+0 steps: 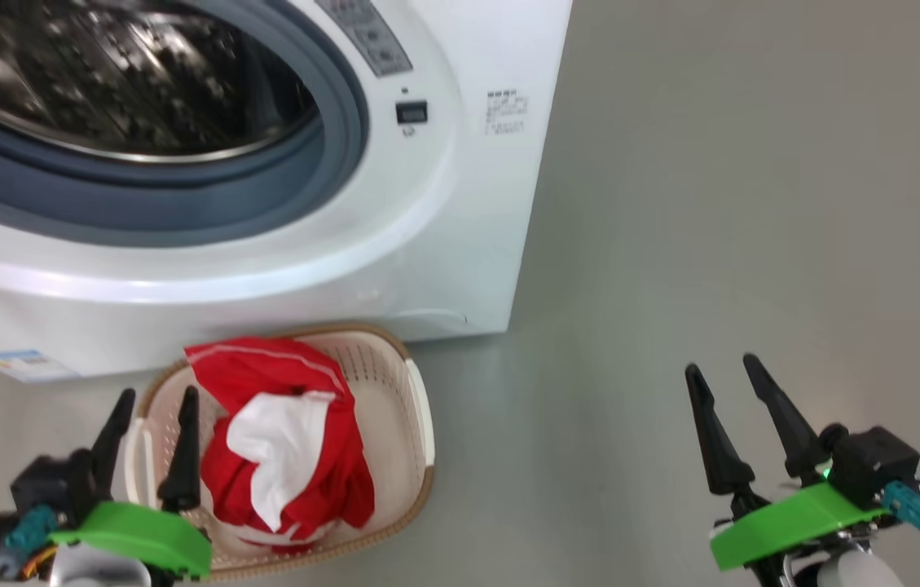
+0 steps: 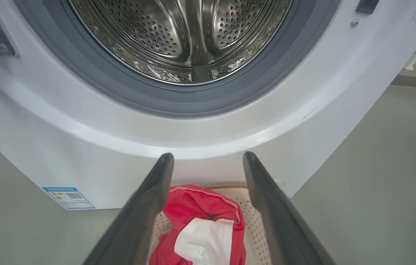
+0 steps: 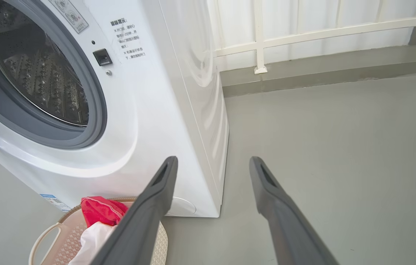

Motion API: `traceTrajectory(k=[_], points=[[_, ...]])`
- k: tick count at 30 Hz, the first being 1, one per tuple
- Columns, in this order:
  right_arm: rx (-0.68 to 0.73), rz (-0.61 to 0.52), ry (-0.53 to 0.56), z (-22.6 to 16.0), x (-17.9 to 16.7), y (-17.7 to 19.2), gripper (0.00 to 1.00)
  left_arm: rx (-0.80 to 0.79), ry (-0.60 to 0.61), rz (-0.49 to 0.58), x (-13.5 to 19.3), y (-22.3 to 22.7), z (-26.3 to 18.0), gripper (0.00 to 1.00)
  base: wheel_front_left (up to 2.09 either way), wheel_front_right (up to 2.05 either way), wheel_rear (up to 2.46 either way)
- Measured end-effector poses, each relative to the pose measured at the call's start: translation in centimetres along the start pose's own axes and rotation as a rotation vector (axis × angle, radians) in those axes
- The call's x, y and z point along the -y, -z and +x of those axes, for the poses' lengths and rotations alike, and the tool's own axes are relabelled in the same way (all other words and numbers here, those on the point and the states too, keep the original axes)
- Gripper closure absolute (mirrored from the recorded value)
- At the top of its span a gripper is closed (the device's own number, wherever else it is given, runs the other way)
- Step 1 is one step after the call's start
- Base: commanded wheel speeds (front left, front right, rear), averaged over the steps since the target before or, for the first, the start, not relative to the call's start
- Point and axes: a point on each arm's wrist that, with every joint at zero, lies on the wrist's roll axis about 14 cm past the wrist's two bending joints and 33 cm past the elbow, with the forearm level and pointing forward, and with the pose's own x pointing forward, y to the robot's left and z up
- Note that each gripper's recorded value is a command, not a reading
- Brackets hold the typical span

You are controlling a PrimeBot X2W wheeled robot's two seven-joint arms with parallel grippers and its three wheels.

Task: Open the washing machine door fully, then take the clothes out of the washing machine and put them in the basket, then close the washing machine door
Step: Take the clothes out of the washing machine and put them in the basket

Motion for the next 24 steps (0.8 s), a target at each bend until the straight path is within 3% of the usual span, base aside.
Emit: traceTrajectory(k=[11, 24], points=[[0.034, 0.002, 0.021, -3.3, 0.3, -1.1, 0.0, 0.116, 0.001, 0.022, 0.2, -3.3, -4.8, 0.0, 0.0, 0.0, 0.0], [0.036, 0.011, 0.058, -7.2, 1.2, -0.7, 0.0, 0.17, -0.028, 0.013, 0.1, -3.8, -10.4, 0.0, 0.0, 0.0, 0.0]])
